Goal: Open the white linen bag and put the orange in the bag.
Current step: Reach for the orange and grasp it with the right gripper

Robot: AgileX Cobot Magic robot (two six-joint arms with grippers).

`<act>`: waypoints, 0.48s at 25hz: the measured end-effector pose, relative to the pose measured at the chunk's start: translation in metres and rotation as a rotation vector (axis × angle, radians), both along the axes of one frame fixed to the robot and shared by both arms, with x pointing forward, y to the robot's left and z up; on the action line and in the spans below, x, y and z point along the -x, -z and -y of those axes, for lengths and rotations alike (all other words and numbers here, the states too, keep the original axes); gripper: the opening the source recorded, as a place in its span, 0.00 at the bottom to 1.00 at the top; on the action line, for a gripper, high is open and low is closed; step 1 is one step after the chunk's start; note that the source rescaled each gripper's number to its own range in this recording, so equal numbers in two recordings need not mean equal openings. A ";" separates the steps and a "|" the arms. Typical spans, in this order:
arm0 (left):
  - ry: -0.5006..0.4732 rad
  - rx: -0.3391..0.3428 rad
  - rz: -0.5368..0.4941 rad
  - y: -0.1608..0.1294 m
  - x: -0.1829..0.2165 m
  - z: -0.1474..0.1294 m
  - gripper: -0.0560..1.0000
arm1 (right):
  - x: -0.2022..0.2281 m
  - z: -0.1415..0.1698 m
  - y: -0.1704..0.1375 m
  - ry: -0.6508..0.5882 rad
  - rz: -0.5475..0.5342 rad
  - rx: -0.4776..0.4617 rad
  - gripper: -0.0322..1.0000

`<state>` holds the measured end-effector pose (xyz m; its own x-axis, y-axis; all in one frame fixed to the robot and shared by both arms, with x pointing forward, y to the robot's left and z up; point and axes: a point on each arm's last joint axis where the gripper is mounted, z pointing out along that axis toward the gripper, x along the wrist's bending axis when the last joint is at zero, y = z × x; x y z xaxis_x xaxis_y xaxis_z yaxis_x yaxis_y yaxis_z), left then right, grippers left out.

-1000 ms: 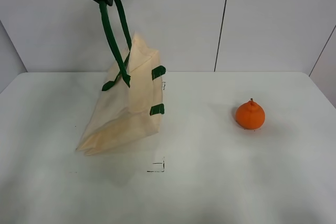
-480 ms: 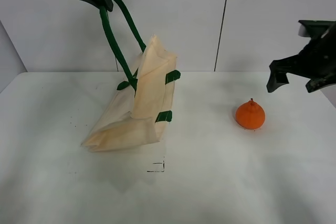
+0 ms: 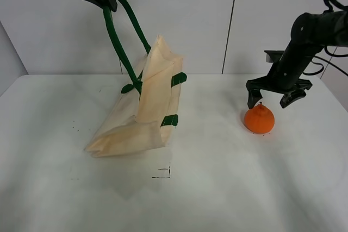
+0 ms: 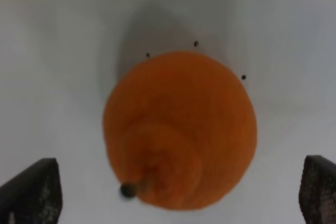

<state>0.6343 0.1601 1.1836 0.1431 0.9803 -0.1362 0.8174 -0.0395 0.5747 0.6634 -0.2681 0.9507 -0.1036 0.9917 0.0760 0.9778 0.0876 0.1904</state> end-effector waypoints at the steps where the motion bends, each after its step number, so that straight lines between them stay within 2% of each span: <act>1: 0.000 0.000 0.000 0.000 0.000 0.000 0.06 | -0.001 0.000 0.008 0.000 -0.015 0.002 1.00; 9: 0.001 -0.001 0.000 0.000 0.000 0.000 0.06 | -0.009 -0.001 0.046 0.004 -0.047 0.005 0.99; 11: 0.001 -0.001 0.000 0.000 0.000 0.000 0.06 | -0.009 -0.001 0.051 0.005 -0.058 0.004 0.93; 12: 0.001 -0.001 0.000 0.000 0.000 0.000 0.06 | -0.009 -0.001 0.052 0.005 -0.061 0.004 0.86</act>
<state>0.6343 0.1601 1.1836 0.1440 0.9803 -0.1355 0.8172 -0.0406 0.5749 0.6723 -0.2670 0.8988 -0.0936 0.9925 0.0782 0.9881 0.0829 0.1298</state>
